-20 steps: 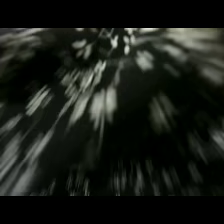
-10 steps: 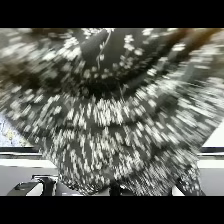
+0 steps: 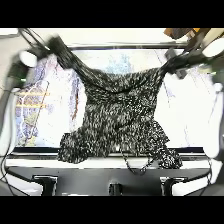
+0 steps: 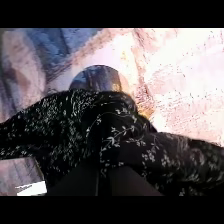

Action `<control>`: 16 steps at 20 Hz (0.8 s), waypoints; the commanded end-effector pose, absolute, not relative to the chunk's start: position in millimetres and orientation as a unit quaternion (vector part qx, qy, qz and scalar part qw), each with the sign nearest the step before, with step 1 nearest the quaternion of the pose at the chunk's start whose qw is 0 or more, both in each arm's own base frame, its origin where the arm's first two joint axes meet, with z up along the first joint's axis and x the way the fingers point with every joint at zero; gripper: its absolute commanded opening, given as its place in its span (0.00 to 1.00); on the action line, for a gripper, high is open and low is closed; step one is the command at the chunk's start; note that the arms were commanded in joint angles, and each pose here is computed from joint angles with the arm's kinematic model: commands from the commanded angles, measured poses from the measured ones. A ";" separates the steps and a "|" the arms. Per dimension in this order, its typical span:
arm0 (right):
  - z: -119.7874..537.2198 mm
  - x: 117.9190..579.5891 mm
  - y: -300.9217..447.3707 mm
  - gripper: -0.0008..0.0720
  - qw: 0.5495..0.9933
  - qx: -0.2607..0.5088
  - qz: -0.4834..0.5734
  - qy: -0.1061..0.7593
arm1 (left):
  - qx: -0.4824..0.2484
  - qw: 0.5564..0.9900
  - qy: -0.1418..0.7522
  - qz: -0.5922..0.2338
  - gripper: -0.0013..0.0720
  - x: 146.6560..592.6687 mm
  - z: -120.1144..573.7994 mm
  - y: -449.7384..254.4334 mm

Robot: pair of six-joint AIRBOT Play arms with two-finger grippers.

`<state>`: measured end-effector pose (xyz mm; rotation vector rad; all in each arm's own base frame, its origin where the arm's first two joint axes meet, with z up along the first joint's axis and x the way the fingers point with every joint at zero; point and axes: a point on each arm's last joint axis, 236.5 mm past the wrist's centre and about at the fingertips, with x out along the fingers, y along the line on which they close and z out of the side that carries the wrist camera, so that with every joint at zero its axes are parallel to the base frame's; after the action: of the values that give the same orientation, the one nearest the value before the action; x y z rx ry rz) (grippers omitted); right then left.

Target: Fold the clothes and pants, and hang the long-sleeved shirts on hangers.

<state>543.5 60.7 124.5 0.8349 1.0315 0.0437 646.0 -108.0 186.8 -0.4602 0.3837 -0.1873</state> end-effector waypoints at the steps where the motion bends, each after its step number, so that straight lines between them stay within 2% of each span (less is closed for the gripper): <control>1: 14.2 576.6 80.5 0.07 0.743 0.415 0.001 0.526 | -0.230 0.909 0.337 -0.085 0.05 645.1 51.5 -136.9; 3: -13.1 580.0 95.0 0.08 0.745 0.393 0.007 0.538 | -0.223 0.887 0.395 -0.085 0.05 630.0 18.1 -141.3; 5: -20.1 577.2 96.0 0.20 0.761 0.354 0.005 0.544 | -0.219 0.872 0.429 -0.084 0.05 617.1 5.8 -140.0; 6: -16.2 573.4 93.3 0.37 0.766 0.338 0.004 0.547 | -0.229 0.865 0.440 -0.078 0.09 612.4 6.4 -136.9; 7: -8.7 568.0 85.7 0.47 0.770 0.324 0.000 0.550 | -0.242 0.857 0.449 -0.070 0.24 608.0 11.8 -131.7; 8: 3.2 560.8 75.3 0.54 0.776 0.306 -0.003 0.552 | -0.253 0.852 0.455 -0.063 0.47 604.2 20.5 -125.1; 9: 20.3 550.6 58.9 0.61 0.784 0.283 -0.013 0.552 | -0.260 0.847 0.461 -0.058 0.63 598.9 33.4 -116.9; 10: 41.2 536.7 40.6 0.66 0.794 0.251 -0.022 0.553 | -0.258 0.845 0.465 -0.058 0.72 591.7 47.7 -109.1; 11: 63.2 521.8 19.6 0.69 0.806 0.212 -0.034 0.551 | -0.253 0.845 0.467 -0.055 0.78 582.6 64.3 -99.1; 13: 114.9 487.5 -29.0 0.69 0.832 0.125 -0.069 0.537 | -0.226 0.853 0.469 -0.037 0.78 561.0 95.7 -74.9; 14: 140.8 468.9 -50.0 0.69 0.838 0.114 -0.091 0.525 | -0.205 0.858 0.471 -0.024 0.79 547.0 112.1 -63.1; 15: 161.2 452.3 -62.5 0.69 0.843 0.123 -0.103 0.514 | -0.180 0.860 0.477 -0.007 0.85 531.2 123.6 -51.2; 16: 174.5 432.5 -71.1 0.69 0.844 0.125 -0.111 0.509 | -0.160 0.861 0.483 0.006 0.85 515.5 130.9 -43.0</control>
<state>490.6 -24.9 128.3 0.3622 1.0872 -0.1303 559.9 -75.1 108.4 -0.4440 0.9489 -0.0775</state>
